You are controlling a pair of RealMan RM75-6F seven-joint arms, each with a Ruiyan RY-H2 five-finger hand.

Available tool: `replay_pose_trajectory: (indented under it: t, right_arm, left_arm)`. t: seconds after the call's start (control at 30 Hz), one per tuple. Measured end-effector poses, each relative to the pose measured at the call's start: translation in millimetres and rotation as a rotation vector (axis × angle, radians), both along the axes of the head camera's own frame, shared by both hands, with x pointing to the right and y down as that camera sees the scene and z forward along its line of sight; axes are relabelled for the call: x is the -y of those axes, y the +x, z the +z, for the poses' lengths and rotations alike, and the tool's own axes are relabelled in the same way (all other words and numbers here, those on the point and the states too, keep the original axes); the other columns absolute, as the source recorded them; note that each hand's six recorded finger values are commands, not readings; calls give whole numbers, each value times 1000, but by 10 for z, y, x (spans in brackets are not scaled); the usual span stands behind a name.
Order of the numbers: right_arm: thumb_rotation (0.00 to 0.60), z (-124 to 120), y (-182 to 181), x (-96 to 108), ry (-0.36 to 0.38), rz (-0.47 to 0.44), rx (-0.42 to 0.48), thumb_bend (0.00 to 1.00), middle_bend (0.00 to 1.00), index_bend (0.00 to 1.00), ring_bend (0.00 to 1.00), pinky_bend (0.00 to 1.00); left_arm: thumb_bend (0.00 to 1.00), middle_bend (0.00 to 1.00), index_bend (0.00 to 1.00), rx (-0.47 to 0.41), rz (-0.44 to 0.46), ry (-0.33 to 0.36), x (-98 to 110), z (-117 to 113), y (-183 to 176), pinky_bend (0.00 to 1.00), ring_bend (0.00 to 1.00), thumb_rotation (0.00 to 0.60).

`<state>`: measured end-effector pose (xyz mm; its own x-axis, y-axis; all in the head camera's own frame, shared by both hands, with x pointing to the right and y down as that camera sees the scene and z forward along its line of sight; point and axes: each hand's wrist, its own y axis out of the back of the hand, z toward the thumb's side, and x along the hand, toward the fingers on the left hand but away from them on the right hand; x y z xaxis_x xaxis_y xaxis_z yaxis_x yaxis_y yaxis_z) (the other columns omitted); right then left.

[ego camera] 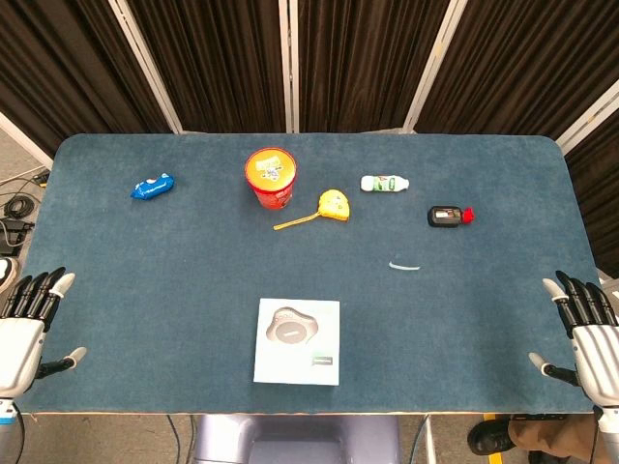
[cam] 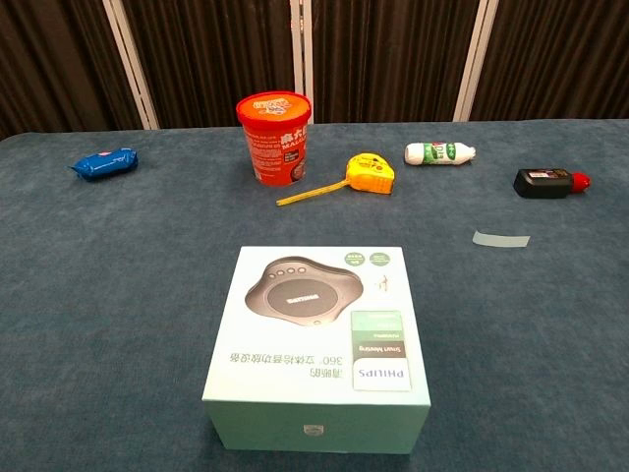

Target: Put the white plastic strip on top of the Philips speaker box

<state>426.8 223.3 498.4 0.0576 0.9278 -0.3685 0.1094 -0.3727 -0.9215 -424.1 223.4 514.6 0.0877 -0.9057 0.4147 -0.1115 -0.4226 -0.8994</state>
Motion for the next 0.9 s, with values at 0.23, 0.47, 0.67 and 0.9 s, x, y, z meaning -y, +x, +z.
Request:
replay_pose_trajectory:
  t: [0.23,0.47,0.67,0.9]
  right_arm:
    - [600,45,-3,0,-18,-1,4,0,0,0,0,0]
    - [600,312,14,88,-116,-7,-8,0,0,46,0,0]
    - [600,684,-93,434,-224,-41,-2,0,0,269,0,0]
    - [600,1075,-337,937,-299,-105,-54,77,0,425,0,0]
  left_arm:
    - [0,0,0,7,0,2,3,9,-9,0,0,600]
    - [0,0,0,31,-13,-11,52,91,-53,0,0,600]
    - [0,0,0,50,-36,-15,129,161,-115,0,0,600]
    - [0,0,0,64,-55,-1,192,171,-174,0,0,600]
